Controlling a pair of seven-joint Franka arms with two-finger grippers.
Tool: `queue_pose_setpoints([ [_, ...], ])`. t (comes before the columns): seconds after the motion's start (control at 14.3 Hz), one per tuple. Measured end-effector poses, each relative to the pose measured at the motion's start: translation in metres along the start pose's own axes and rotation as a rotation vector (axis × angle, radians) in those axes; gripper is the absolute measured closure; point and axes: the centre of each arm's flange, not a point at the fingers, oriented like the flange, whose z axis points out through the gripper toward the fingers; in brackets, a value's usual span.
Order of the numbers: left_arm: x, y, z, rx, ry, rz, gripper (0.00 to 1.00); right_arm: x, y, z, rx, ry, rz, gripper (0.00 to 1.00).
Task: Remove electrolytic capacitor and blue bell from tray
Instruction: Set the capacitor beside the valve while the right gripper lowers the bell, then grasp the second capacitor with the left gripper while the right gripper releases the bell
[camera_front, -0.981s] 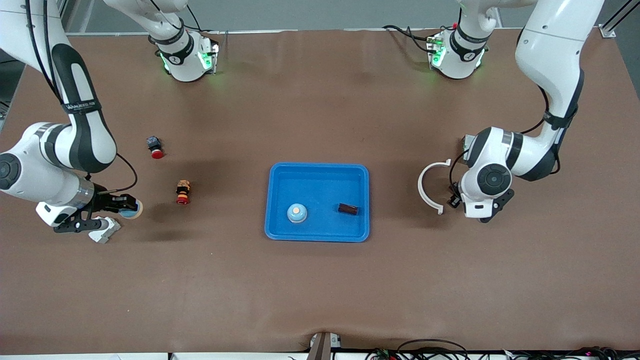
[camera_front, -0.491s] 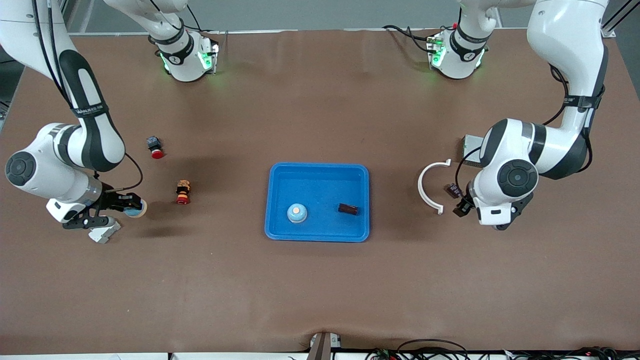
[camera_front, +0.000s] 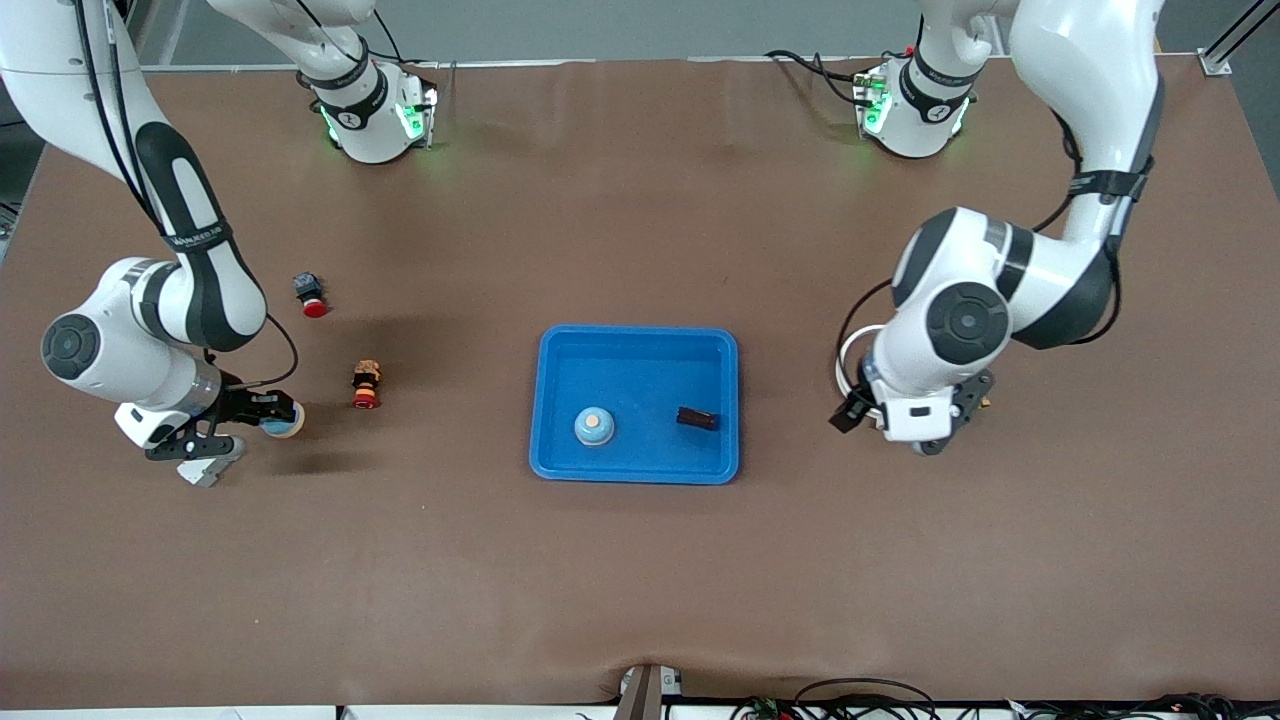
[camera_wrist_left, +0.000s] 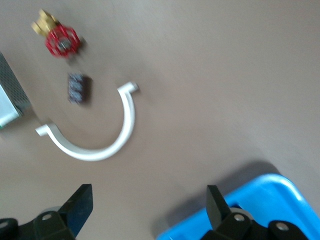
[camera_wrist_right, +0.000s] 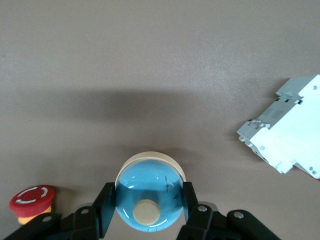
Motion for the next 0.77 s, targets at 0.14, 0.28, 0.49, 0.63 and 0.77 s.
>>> queue_pose_setpoints([
  [0.14,-0.026,0.016,0.012,0.008,-0.009,-0.037,0.0,0.0,0.001,0.009,-0.003,0.003,0.001,0.41],
  [0.28,-0.047,0.031,0.03,0.016,-0.017,-0.072,0.0,0.001,0.001,0.016,-0.005,0.007,0.001,0.41],
  [0.49,-0.066,0.053,0.047,-0.02,-0.026,-0.152,0.0,0.001,0.001,0.018,-0.007,0.012,0.001,0.41],
  [0.63,-0.079,0.066,0.059,-0.051,-0.032,-0.19,0.0,0.001,0.002,0.02,-0.008,0.014,0.001,0.41],
  [0.77,-0.092,0.075,0.07,-0.078,-0.038,-0.221,0.0,0.001,0.002,0.021,-0.008,0.014,0.002,0.41],
])
